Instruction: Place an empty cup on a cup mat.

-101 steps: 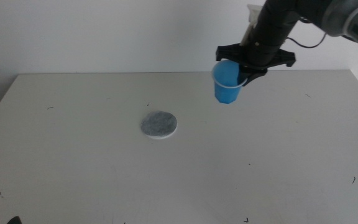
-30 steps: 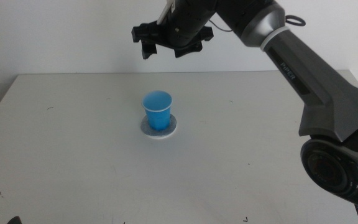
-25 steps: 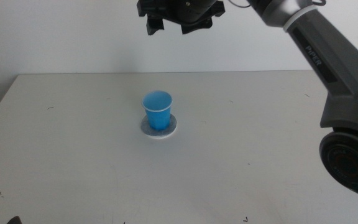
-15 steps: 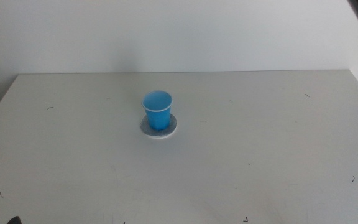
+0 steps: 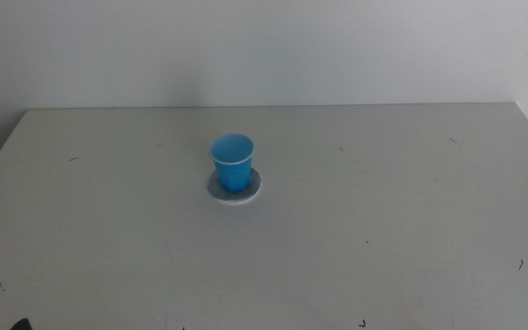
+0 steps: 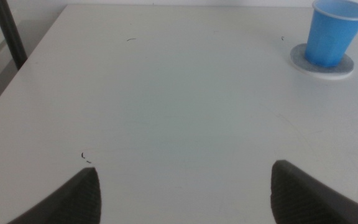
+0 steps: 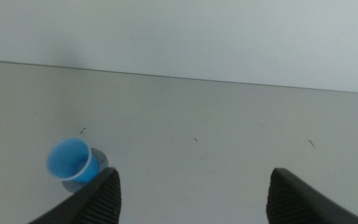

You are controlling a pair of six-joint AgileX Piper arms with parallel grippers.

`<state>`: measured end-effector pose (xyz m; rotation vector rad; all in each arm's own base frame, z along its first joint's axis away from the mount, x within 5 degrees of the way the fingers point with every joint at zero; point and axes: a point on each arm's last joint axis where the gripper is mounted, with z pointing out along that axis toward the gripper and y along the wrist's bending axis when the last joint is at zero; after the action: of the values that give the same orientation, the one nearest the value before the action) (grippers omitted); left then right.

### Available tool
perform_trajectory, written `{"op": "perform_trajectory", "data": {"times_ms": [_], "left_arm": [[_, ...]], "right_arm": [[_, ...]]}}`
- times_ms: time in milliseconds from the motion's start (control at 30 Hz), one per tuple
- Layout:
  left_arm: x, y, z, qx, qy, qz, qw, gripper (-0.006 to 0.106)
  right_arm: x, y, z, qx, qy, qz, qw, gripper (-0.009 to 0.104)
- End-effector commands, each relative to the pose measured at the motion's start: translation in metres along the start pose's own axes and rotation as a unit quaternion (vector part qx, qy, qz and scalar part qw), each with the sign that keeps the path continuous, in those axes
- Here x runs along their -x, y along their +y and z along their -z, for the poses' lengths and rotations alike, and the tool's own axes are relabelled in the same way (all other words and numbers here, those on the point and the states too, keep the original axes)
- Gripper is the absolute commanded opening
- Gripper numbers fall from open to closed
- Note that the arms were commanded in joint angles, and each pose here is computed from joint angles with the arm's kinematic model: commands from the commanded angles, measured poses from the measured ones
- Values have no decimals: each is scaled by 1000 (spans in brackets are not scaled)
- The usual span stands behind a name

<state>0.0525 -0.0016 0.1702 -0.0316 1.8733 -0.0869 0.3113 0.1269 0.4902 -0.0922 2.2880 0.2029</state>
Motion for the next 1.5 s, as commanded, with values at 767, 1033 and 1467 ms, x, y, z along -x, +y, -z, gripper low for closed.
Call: {"op": "perform_trajectory", "data": {"times_ms": [767,1033,1467], "left_arm": [[8,-1,2,-5,-43,6,999,105],[8,-1,2,-5,-43,6,999,105],[8,-1,2,-5,-43,6,999,105]], "right_arm": [[-177,-102,103,-63,-174,-57,981,60],[-240,-105,105,-59,-242,15,968,63],[-307,-111,97,-54,-329,37,942,92]]}}
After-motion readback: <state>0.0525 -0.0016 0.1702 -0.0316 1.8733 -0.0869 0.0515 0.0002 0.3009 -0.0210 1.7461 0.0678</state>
